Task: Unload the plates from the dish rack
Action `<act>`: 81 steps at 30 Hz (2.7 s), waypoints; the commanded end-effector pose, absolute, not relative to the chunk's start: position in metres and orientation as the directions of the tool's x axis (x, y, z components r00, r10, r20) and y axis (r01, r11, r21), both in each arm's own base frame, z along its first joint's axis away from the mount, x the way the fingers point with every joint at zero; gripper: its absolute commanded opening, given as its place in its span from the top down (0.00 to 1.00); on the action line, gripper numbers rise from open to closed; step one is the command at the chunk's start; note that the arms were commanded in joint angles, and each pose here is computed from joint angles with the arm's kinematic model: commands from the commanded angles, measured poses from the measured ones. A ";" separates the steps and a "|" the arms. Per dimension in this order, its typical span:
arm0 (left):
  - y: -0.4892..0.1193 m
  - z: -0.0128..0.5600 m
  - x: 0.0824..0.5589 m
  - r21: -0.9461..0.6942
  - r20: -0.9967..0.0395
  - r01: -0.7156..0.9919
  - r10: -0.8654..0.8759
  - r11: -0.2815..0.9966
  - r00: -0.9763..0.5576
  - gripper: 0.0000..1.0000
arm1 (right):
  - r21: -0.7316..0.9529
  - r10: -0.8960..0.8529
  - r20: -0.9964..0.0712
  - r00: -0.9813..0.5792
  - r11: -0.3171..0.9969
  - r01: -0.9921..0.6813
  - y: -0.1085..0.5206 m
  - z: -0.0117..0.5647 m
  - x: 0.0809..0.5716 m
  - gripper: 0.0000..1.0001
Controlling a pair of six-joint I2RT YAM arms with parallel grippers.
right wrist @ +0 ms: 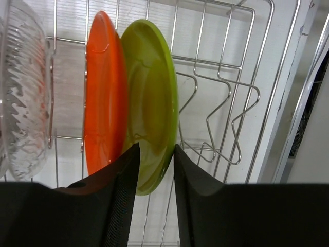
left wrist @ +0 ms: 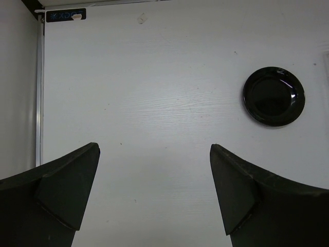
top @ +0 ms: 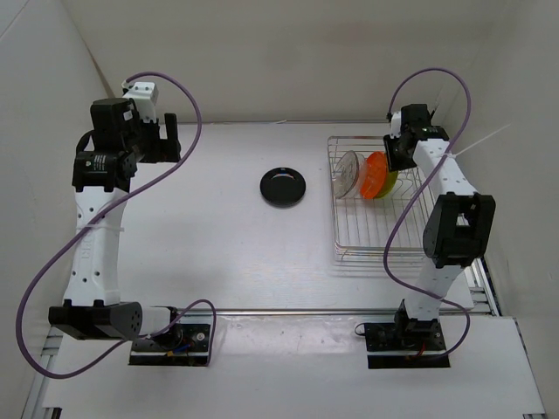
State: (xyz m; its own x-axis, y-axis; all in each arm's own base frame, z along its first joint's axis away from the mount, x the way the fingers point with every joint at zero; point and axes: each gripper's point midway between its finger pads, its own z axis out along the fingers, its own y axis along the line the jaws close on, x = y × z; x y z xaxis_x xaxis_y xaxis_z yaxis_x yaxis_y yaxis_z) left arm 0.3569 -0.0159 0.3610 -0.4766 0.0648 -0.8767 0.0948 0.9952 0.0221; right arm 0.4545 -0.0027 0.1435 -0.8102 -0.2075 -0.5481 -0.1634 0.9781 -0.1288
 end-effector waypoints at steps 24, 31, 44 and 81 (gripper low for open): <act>-0.006 0.376 0.345 0.006 -0.906 0.083 0.040 0.997 -0.422 0.01 | -0.206 -0.164 -0.565 -0.809 0.977 -0.055 -0.013 0.161 0.465 0.99; -0.006 0.379 0.345 0.007 -0.910 0.083 0.040 0.997 -0.414 0.01 | -0.271 -0.148 -0.602 -0.785 0.962 0.027 -0.020 0.192 0.469 1.00; -0.013 0.379 0.355 0.001 -0.907 0.136 0.058 0.991 -0.417 0.01 | -0.443 -0.202 -0.670 -0.715 0.881 0.166 -0.059 0.296 0.448 1.00; -0.378 0.355 0.352 -0.285 -0.902 0.887 0.212 0.363 -0.376 0.01 | 0.278 -0.167 -0.835 -0.524 0.694 -0.664 0.135 0.341 0.326 1.00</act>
